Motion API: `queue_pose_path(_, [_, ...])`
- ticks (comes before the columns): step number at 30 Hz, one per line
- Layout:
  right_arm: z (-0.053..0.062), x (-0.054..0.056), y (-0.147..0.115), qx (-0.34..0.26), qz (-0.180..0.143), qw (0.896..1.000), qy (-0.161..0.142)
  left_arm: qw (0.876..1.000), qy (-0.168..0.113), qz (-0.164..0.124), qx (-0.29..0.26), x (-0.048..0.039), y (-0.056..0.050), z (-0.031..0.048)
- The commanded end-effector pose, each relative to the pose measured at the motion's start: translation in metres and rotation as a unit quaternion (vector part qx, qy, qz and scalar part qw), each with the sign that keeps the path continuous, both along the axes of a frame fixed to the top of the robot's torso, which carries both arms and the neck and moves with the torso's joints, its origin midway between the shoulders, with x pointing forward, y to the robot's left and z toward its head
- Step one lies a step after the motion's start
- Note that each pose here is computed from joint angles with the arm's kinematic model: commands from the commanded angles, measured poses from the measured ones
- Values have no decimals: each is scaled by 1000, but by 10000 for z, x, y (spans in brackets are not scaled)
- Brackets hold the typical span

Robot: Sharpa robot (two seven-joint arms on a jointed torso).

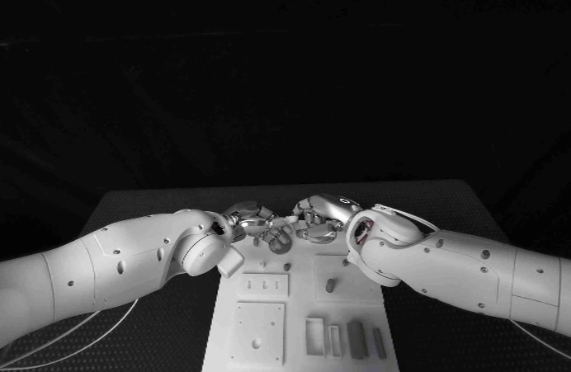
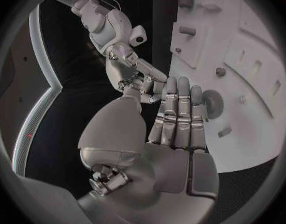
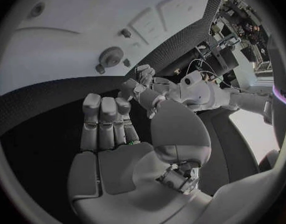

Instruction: Assemble the parts on the task board

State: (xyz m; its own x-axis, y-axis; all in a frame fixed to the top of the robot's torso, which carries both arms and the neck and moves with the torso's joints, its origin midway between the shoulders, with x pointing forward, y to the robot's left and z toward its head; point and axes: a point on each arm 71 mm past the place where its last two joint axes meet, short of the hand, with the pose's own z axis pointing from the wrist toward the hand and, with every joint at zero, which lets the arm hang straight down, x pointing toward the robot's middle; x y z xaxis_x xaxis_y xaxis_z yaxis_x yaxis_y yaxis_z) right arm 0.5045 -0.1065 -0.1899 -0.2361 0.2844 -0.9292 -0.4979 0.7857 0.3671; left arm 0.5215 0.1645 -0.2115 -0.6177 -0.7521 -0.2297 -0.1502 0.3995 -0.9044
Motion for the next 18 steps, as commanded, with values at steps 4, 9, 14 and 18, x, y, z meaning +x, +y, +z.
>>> queue_pose_path(4, [-1, -51, 102, -5, 14, 1000, 1, 1000, 1, -2, 0, -1, -28, 7])
queue_pose_path(9, [0, -67, 135, -4, 17, 1000, 1, 1000, -1, 0, -1, -4, -36, 10])
queue_pose_path(14, [0, -71, 160, -3, 19, 1000, 1, 1000, -1, 1, 0, -3, -34, 9])
queue_pose_path(18, [-6, -84, 199, -3, 22, 1000, 3, 1000, 0, -1, 0, -4, -36, 8])
